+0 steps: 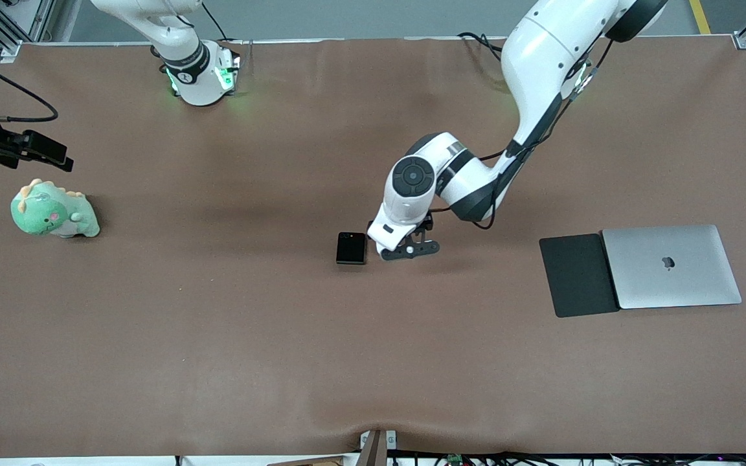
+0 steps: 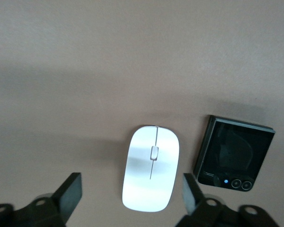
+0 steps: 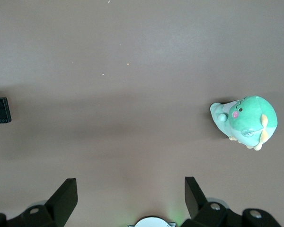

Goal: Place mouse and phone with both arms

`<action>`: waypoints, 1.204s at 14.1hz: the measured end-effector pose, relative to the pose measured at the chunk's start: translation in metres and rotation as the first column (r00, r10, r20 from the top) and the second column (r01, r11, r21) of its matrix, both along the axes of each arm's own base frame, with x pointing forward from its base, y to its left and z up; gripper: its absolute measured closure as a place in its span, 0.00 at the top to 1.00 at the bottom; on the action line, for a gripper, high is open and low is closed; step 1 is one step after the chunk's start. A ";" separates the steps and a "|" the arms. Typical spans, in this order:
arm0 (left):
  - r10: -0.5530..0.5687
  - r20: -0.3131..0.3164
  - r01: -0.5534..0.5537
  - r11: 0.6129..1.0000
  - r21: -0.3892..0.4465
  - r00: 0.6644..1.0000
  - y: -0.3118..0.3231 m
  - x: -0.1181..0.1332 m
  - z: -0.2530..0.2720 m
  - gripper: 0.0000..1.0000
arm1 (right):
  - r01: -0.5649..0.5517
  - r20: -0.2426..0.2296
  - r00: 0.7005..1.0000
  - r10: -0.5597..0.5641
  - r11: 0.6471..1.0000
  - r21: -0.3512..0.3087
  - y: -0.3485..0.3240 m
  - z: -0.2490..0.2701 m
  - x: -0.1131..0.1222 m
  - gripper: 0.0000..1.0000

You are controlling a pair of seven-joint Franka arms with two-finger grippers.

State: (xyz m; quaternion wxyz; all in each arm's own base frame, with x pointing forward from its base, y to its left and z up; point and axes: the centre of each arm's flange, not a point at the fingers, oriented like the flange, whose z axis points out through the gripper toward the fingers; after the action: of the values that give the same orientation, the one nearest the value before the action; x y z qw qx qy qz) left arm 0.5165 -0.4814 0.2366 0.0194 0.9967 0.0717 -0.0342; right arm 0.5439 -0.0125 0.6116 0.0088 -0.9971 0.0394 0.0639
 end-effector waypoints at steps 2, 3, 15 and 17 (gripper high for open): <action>-0.011 0.011 0.011 1.000 0.012 1.000 -0.007 -0.004 -0.013 0.90 | -0.017 -0.017 1.000 0.017 1.000 0.000 0.009 -0.010 0.006 1.00; -0.017 0.019 0.017 1.000 0.012 1.000 -0.011 -0.006 -0.017 0.88 | -0.030 -0.027 0.999 0.030 1.000 0.000 0.017 -0.018 0.010 1.00; -0.046 0.027 0.045 0.999 0.025 0.999 -0.026 -0.021 -0.050 0.74 | -0.245 -0.209 0.949 0.235 0.969 -0.021 0.151 -0.192 0.077 1.00; -0.045 0.027 0.044 0.999 0.026 0.999 -0.026 -0.020 -0.049 0.71 | -0.257 -0.195 0.949 0.248 0.966 -0.024 0.163 -0.214 0.088 1.00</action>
State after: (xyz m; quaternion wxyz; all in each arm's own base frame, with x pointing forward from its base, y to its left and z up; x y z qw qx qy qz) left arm 0.4964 -0.5074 0.1872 0.0071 0.9985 0.0496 -0.0198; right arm 0.6317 0.1509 0.3978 -0.0277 -0.9832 -0.0861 0.1588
